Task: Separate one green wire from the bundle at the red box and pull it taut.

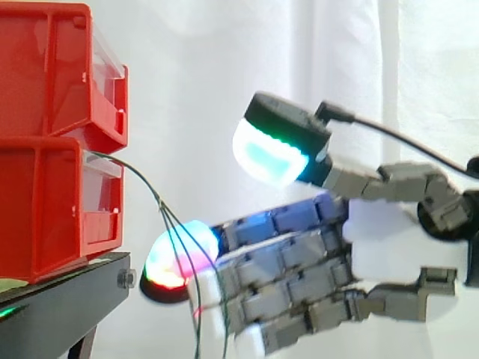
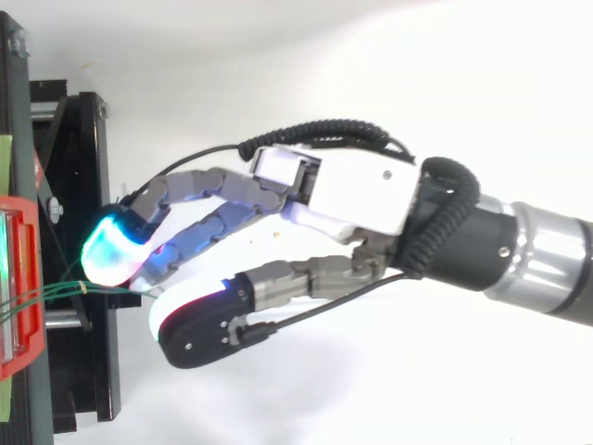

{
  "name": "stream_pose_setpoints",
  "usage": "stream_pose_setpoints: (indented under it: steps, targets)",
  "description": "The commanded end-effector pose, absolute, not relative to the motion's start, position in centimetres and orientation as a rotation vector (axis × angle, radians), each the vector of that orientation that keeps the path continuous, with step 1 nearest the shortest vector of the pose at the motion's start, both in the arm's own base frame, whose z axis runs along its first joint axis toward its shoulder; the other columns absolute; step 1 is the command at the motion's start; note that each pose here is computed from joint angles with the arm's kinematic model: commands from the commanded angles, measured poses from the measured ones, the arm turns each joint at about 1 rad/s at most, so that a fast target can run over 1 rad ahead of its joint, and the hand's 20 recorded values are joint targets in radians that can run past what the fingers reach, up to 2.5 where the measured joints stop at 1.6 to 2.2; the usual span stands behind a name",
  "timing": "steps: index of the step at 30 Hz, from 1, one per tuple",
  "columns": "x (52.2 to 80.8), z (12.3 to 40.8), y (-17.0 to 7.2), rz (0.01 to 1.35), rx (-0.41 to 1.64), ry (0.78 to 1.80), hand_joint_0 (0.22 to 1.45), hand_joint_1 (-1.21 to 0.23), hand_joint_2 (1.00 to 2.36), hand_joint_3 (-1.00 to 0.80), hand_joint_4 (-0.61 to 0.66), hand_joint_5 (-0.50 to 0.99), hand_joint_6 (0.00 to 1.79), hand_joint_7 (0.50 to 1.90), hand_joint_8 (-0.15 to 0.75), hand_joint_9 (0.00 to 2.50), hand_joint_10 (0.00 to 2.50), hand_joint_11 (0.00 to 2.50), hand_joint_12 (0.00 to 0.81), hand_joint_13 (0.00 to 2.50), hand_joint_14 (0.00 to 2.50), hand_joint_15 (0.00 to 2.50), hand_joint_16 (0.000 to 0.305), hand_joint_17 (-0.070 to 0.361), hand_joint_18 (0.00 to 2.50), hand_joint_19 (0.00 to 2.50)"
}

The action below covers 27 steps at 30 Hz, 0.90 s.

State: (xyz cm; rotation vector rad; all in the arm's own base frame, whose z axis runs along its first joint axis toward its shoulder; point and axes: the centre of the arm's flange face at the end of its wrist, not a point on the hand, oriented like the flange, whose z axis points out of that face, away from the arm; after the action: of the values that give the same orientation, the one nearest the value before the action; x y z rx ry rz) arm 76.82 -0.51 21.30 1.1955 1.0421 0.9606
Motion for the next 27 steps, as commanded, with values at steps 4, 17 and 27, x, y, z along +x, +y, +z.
stream_pose_setpoints:
  steps: [4, 17, 27]
  targets:
    - [78.1, 18.9, 0.1, 0.99, 1.244, 1.044, 0.57, -0.55, 1.0, -0.49, 0.3, -0.17, 0.5, 0.75, 0.29, 0.83, 0.0, 0.21, 0.262, 0.78, 0.01, 0.2, 0.039, 0.087, 0.7, 0.32]
    - [78.1, 18.9, 0.1, 0.993, 1.249, 1.053, 0.57, -0.55, 1.0, -0.49, 0.31, -0.17, 0.5, 0.76, 0.288, 0.83, 0.0, 0.21, 0.263, 0.78, 0.01, 0.21, 0.038, 0.087, 0.71, 0.32]
    - [79.0, 20.8, 0.3, 1.022, 1.244, 1.027, 0.58, -0.55, 1.0, -0.47, 0.33, -0.15, 0.5, 0.82, 0.293, 0.85, 0.01, 0.23, 0.261, 0.78, 0.01, 0.21, 0.038, 0.086, 0.71, 0.32]
